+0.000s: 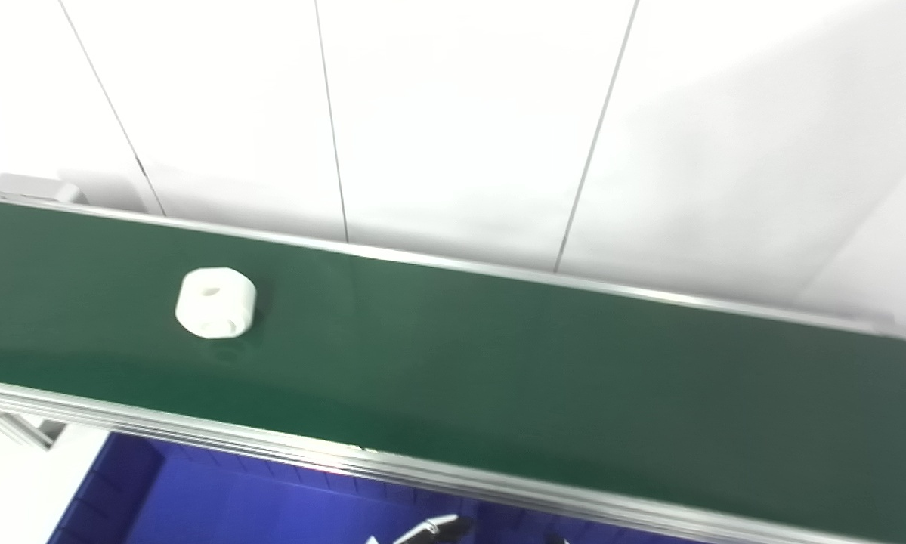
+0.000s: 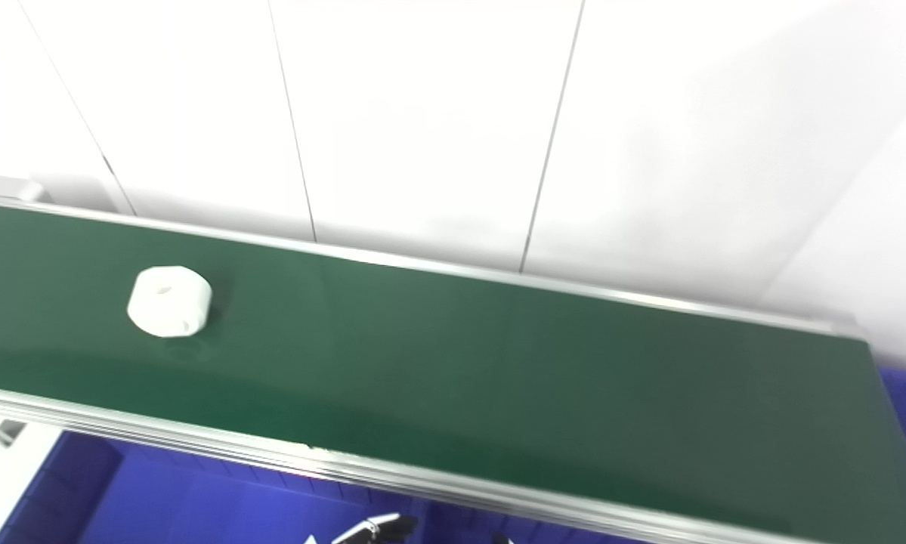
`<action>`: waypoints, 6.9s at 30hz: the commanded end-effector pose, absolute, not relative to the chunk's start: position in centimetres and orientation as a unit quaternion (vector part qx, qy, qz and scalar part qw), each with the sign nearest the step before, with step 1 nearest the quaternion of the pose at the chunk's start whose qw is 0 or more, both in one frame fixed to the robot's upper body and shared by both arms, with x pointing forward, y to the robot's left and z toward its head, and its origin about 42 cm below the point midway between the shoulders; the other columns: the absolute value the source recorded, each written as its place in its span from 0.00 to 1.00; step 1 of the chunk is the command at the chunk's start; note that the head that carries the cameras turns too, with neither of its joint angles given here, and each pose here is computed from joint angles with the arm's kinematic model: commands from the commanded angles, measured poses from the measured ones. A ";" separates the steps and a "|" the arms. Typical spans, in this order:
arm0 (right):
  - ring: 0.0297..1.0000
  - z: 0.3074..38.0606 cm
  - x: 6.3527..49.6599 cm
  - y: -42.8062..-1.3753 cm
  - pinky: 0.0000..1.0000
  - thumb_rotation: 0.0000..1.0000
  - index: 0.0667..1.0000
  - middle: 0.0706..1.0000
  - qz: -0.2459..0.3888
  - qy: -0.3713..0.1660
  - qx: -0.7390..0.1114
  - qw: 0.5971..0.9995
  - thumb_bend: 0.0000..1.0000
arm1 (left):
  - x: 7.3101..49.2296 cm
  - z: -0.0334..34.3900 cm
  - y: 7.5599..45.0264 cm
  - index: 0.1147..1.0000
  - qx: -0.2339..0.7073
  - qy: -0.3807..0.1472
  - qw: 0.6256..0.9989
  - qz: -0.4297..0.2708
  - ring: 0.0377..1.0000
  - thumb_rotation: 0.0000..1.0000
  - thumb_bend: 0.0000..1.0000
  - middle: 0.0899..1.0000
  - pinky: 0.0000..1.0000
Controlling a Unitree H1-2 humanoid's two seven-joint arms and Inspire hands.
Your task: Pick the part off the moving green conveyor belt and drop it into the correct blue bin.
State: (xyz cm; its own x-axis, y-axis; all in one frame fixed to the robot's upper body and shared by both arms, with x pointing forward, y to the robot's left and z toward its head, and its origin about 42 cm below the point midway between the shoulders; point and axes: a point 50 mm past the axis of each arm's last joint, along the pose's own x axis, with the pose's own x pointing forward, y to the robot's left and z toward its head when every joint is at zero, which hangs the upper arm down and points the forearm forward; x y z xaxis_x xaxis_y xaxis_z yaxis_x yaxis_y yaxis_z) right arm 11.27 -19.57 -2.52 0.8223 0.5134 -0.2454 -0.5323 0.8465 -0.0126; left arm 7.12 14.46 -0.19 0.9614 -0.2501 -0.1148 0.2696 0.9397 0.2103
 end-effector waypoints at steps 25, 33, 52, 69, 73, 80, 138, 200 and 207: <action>1.00 -2.8 12.3 -19.5 1.00 0.99 1.00 1.00 0.278 0.096 -0.015 0.955 1.00 | 7.6 3.6 12.7 0.77 0.104 -0.064 0.976 -0.178 0.78 1.00 1.00 0.80 0.74; 1.00 -2.8 12.5 -19.4 1.00 0.99 1.00 1.00 0.280 0.096 -0.016 0.955 1.00 | 11.4 10.6 12.8 0.76 0.095 -0.199 0.962 -0.163 0.77 0.94 1.00 0.78 0.73; 1.00 -3.1 12.7 -19.4 1.00 0.97 1.00 1.00 0.285 0.101 -0.004 0.953 1.00 | 20.4 19.4 23.1 0.72 0.275 -0.319 0.904 -0.073 0.76 0.83 1.00 0.76 0.65; 1.00 -2.8 12.6 -19.2 1.00 0.97 1.00 1.00 0.289 0.095 -0.008 0.953 1.00 | 26.7 20.7 30.6 0.87 0.522 -0.266 0.809 -0.053 0.92 0.69 0.98 0.90 0.95; 1.00 -2.8 12.7 -19.2 1.00 0.97 0.99 1.00 0.288 0.095 -0.011 0.953 1.00 | 27.8 20.5 32.6 0.87 0.564 -0.228 0.792 -0.049 0.93 0.66 0.98 0.90 0.95; 1.00 -2.9 12.6 -19.2 1.00 0.98 1.00 1.00 0.290 0.096 -0.009 0.952 0.98 | 29.7 20.7 34.4 0.85 0.635 -0.199 0.744 -0.062 0.90 0.53 1.00 0.88 0.91; 1.00 -1.9 12.0 -17.8 1.00 0.96 0.99 1.00 0.283 0.079 -0.003 0.956 1.00 | 36.2 14.8 29.3 0.50 0.732 -0.074 0.669 -0.109 0.44 0.00 0.72 0.53 0.46; 0.97 4.0 12.5 -19.7 0.98 0.94 0.97 0.95 0.281 -0.017 0.002 0.960 0.98 | 19.3 25.9 22.0 0.41 0.619 -0.038 0.729 -0.290 0.41 0.00 0.50 0.48 0.37; 0.97 3.8 12.6 -20.6 0.98 0.94 0.97 0.96 0.280 -0.015 0.002 0.960 0.98 | 16.1 23.1 22.9 0.43 0.620 -0.007 0.743 -0.252 0.39 0.00 0.50 0.47 0.37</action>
